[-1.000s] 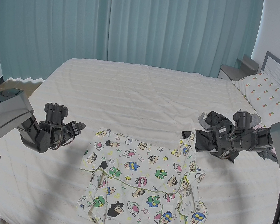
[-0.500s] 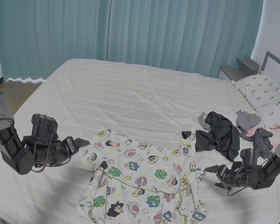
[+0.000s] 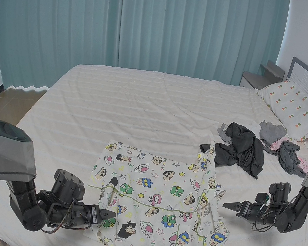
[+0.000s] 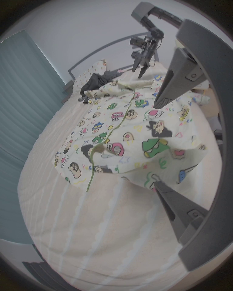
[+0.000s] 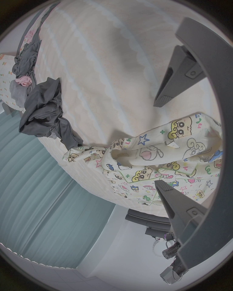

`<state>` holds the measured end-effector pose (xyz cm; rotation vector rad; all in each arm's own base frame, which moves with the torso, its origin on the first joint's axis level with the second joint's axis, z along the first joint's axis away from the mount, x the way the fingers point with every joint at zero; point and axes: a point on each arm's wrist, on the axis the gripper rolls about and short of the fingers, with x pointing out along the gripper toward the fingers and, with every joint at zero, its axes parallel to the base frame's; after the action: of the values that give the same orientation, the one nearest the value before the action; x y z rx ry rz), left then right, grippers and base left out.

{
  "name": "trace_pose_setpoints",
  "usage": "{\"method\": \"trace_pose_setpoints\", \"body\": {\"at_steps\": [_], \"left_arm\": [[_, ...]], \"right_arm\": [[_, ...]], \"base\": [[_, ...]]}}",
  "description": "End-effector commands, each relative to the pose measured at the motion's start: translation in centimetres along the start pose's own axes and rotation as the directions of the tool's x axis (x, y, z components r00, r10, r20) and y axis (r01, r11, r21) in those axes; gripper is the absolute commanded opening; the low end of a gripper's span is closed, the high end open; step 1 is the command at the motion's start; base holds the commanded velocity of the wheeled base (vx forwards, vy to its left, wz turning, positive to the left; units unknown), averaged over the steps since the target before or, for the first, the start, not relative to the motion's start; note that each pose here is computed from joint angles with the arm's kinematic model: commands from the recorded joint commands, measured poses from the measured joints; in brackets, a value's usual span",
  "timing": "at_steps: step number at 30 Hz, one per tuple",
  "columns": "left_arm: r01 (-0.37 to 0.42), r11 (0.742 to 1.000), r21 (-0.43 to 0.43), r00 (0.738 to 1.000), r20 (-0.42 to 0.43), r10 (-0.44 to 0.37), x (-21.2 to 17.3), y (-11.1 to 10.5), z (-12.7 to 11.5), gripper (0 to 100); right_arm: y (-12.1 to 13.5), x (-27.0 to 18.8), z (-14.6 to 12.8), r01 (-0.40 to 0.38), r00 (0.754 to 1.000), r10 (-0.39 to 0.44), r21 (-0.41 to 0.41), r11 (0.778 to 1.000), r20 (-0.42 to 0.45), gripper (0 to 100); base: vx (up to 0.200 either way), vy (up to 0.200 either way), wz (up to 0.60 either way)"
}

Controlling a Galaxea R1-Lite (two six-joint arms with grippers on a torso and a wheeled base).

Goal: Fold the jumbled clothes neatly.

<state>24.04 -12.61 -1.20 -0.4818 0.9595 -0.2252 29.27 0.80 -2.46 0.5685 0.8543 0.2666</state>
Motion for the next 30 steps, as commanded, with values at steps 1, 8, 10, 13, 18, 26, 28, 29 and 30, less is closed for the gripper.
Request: {"method": "trace_pose_setpoints", "body": {"at_steps": [1,8,10,13,18,26,28,29,30], "left_arm": [[-0.018,1.000,0.004,1.000,-0.002,0.018,2.3,0.1,0.0,100],[-0.044,0.999,0.019,0.997,0.060,0.042,4.4,-0.8,0.9,100],[-0.049,0.998,0.026,0.997,0.057,0.047,4.5,-0.8,0.7,100],[-0.063,0.997,0.054,0.997,0.049,0.060,4.6,-0.7,0.6,0],[-0.122,0.991,0.051,0.991,0.063,0.118,4.7,-0.3,0.5,0],[-0.181,0.983,0.024,0.979,0.095,0.178,3.4,0.7,0.9,0],[-0.185,0.983,0.012,0.977,0.111,0.183,2.8,0.9,1.4,0],[-0.185,0.983,0.007,0.976,0.122,0.182,2.6,0.9,1.6,0],[-0.184,0.983,-0.004,0.974,0.135,0.183,2.3,1.1,2.0,0]], "right_arm": [[-0.1,0.1,-0.4,-0.004,1.000,0.004,0.004,1.000,-0.016,100],[-0.1,0.1,-0.4,-0.010,1.000,0.010,0.000,1.000,-0.010,100],[0.0,0.0,-0.3,-0.016,1.000,0.016,-0.006,1.000,0.002,100],[-0.1,0.1,-0.4,-0.024,1.000,0.024,-0.010,1.000,0.018,100],[-0.3,0.1,-0.7,-0.033,0.999,0.034,-0.017,0.999,0.032,100],[-0.2,0.1,-0.7,-0.038,0.999,0.039,-0.020,0.999,0.038,100],[-0.2,0.0,-0.7,-0.039,0.998,0.039,-0.021,0.999,0.040,100],[-0.2,0.0,-0.7,-0.039,0.998,0.039,-0.021,0.999,0.040,100],[-0.2,0.0,-0.7,-0.038,0.999,0.039,-0.017,0.999,0.038,100]], "base": [[0.000,0.000,0.00],[0.000,0.000,0.00],[0.000,0.000,0.00],[0.000,0.000,0.00],[0.000,0.000,0.00],[0.000,0.000,0.00],[0.000,0.000,0.00],[0.000,0.000,0.00],[0.000,0.000,0.00]]}}
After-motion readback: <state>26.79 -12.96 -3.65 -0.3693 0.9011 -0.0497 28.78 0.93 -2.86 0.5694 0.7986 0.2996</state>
